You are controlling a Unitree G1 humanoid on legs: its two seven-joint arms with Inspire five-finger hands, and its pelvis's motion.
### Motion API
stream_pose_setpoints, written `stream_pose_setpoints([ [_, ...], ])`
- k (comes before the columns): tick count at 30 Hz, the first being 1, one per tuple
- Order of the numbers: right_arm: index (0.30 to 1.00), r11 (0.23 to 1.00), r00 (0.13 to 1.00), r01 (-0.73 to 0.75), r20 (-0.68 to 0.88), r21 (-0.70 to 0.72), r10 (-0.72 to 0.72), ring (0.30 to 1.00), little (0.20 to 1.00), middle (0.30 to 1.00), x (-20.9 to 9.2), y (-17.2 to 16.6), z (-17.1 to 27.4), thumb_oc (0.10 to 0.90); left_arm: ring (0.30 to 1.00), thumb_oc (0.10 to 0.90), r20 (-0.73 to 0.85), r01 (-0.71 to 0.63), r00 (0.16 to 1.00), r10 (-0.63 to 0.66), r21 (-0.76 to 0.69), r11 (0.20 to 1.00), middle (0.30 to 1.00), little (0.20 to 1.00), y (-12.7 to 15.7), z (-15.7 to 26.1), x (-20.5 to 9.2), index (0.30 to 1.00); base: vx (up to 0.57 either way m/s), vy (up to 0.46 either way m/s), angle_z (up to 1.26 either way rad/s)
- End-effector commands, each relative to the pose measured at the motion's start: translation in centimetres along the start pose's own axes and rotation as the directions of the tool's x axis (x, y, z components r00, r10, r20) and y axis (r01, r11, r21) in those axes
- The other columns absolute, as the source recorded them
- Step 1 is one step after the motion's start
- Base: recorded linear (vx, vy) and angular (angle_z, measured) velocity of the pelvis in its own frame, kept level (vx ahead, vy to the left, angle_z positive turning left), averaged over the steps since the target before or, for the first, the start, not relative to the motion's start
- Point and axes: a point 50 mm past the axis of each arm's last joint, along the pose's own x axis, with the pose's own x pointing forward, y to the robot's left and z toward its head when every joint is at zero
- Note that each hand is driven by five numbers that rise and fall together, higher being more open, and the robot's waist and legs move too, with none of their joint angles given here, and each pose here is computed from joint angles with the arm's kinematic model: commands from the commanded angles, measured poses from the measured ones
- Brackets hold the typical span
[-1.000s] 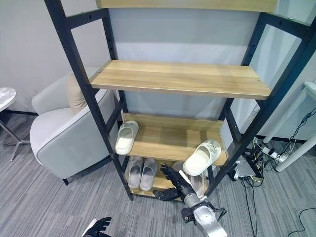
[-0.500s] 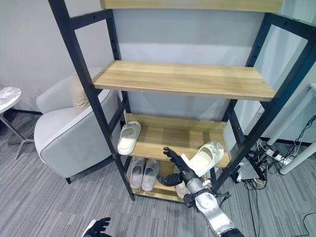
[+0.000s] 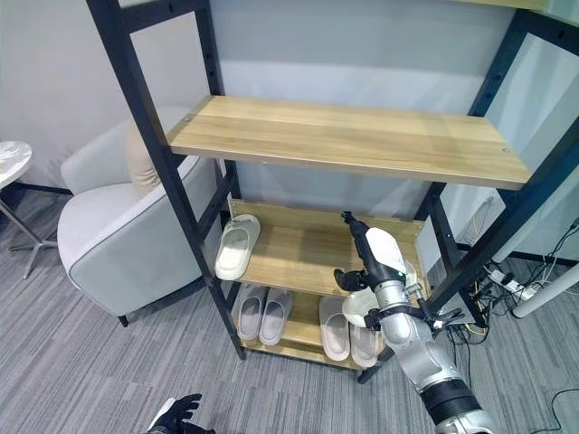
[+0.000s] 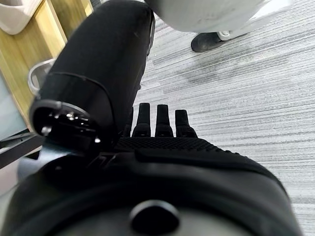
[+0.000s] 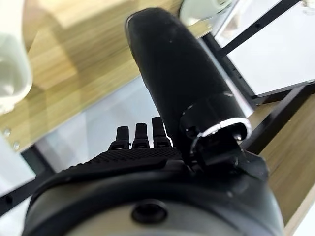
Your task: Arrange the slippers neatly on the shoe rack.
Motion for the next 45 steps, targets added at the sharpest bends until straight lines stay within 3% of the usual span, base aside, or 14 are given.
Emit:
stream_pose_setpoints([
  [1,0.900,0.961,0.961,0.249,0.154,-0.120,-0.229,0.900,0.900,0.900,3.8,-6.2,2.5,0.800,0.900,0.800,-0.034,0.164,0.986,-0.162,0.112,0.980,0.900,0.900,-4.1,-0.4,-0.5,0.900,0.00,0.030,-0.11],
  [6,0.900,0.935,0.964,0.257,0.132,-0.244,-0.231,0.900,0.900,0.900,4.6,-6.9,1.9,0.800,0.900,0.800,-0.022,0.174,0.985,-0.173,0.116,0.978,0.900,0.900,-4.1,0.2,-0.3,0.900,0.00,0.021,-0.06],
  [20,0.900,0.908,0.986,0.151,-0.010,-0.391,-0.168,0.900,0.900,0.900,5.1,-6.3,-1.2,0.800,0.900,0.800,-0.044,0.188,0.982,-0.185,0.085,0.978,0.900,0.900,-4.3,-0.3,-0.4,0.900,0.00,0.005,-0.01],
  [32,0.900,0.893,0.991,0.073,-0.066,-0.445,-0.114,0.900,0.900,0.900,5.5,-5.5,-2.2,0.800,0.900,0.800,-0.074,0.182,0.981,-0.178,0.051,0.982,0.900,0.900,-4.3,-1.1,-0.6,0.900,0.00,0.003,0.00],
  [34,0.855,0.894,0.991,0.052,-0.084,-0.446,-0.100,0.855,0.855,0.855,5.6,-5.2,-2.5,0.770,0.900,0.800,-0.077,0.179,0.982,-0.175,0.044,0.983,0.900,0.900,-4.2,-1.2,-0.7,0.900,0.03,0.004,0.04],
  [37,0.900,0.888,0.992,0.017,-0.106,-0.460,-0.074,0.900,0.900,0.900,5.8,-4.8,-2.7,0.800,0.900,0.800,-0.076,0.175,0.982,-0.172,0.035,0.984,0.900,0.900,-4.2,-1.2,-0.6,0.900,0.03,0.001,0.01],
  [39,0.844,0.876,0.992,-0.003,-0.112,-0.483,-0.059,0.844,0.844,0.844,6.2,-4.6,-2.7,0.762,0.900,0.800,-0.079,0.168,0.983,-0.166,0.020,0.986,0.900,0.900,-4.1,-1.2,-0.6,0.900,0.00,0.000,0.00],
  [45,0.836,0.866,0.987,-0.021,-0.150,-0.500,-0.062,0.836,0.836,0.836,6.4,-4.7,-3.3,0.758,0.900,0.800,-0.091,0.159,0.983,-0.158,-0.001,0.987,0.900,0.900,-4.1,-1.5,-0.7,0.900,0.00,0.009,0.03],
])
